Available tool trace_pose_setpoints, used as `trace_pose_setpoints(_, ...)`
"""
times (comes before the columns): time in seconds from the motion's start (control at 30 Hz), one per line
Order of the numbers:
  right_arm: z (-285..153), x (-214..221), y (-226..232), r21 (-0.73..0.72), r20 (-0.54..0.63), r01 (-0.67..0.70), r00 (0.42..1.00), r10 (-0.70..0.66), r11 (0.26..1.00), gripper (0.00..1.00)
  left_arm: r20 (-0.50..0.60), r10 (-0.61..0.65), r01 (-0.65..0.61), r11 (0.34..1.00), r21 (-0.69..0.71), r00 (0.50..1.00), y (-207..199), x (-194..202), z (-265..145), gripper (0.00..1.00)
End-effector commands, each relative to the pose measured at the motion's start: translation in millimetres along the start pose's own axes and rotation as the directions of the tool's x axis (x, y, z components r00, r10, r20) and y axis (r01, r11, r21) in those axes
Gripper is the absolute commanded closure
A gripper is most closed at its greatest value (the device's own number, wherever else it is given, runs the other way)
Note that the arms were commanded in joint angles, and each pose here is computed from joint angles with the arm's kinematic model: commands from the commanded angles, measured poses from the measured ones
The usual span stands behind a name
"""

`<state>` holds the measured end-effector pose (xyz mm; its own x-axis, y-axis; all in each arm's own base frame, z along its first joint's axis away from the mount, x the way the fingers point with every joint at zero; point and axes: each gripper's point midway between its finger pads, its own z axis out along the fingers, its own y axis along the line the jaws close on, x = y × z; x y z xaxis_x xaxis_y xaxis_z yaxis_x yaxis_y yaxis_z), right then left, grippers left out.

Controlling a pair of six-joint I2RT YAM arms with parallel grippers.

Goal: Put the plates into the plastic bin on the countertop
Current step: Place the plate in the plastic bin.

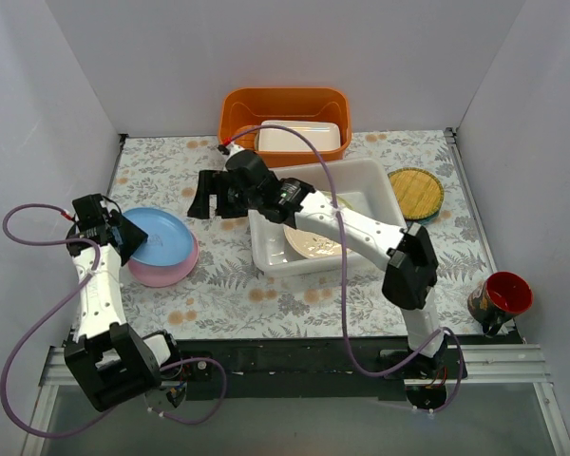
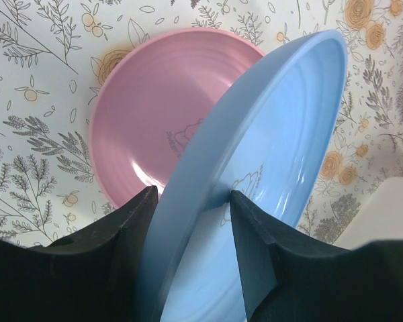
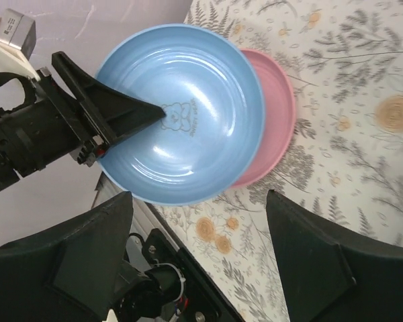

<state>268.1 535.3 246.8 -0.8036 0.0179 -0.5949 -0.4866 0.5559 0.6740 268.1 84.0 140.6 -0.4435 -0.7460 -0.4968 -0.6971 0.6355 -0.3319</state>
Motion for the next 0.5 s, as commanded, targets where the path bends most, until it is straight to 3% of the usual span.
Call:
trace_pose_setpoints(0.0, -45.6, -12.4, -46.9, 0.225, 0.047, 0.075, 0.995, -0.087, 0.971, 0.13, 0.048, -0.005, 0.002, 0.998, 0.069, 0.999, -11.7, -4.2, -22.5, 1.00)
trace_pose_setpoints(0.2, -88.6, -4.0, -108.8, 0.339, 0.040, 0.012, 0.999, -0.027, 0.941, 0.14, 0.024, -0.007, 0.004, 0.995, 0.096, 1.000, -11.7, 8.1, -26.0, 1.00)
trace_pose_setpoints(0.47, -74.0, 39.8, -150.8, 0.365, -0.093, -0.012, 0.994, 0.049, 0.931, 0.15, 0.003, -0.025, 0.024, 0.991, 0.135, 1.000, -18.8, 11.8, -28.8, 1.00)
